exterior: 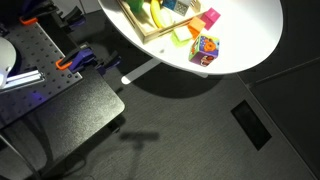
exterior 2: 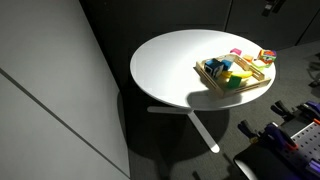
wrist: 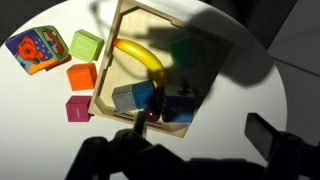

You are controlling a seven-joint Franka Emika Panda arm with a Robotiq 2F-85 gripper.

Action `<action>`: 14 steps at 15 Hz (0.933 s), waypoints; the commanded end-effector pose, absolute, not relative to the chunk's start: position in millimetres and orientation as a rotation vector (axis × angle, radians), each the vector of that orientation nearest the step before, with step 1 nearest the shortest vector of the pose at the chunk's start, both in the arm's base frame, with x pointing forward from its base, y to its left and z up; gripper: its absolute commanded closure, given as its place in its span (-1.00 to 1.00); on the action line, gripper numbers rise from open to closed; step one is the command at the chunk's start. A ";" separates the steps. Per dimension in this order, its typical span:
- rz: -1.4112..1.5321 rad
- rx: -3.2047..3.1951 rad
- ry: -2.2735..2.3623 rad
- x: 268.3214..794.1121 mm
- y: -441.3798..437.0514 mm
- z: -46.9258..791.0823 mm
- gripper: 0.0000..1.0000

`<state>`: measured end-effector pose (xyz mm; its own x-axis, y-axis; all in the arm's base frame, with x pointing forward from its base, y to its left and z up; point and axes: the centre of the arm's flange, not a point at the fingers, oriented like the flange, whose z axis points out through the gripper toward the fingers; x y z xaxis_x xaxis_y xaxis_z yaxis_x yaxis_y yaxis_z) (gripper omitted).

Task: Put the yellow block in the box.

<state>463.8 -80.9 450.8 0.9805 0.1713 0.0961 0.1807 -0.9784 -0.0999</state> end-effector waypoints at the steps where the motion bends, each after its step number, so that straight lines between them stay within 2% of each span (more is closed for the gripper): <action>1: -0.141 -3.079 -0.188 494.7 -86.1 439.0 -1.00; 8: -0.039 -3.186 -0.073 529.8 -106.8 399.8 -1.00; 14: 0.106 -3.244 0.027 540.0 -138.6 366.7 -1.00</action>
<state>526.6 -124.1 371.6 0.9995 0.0187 -0.0256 0.0205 -0.9971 0.0727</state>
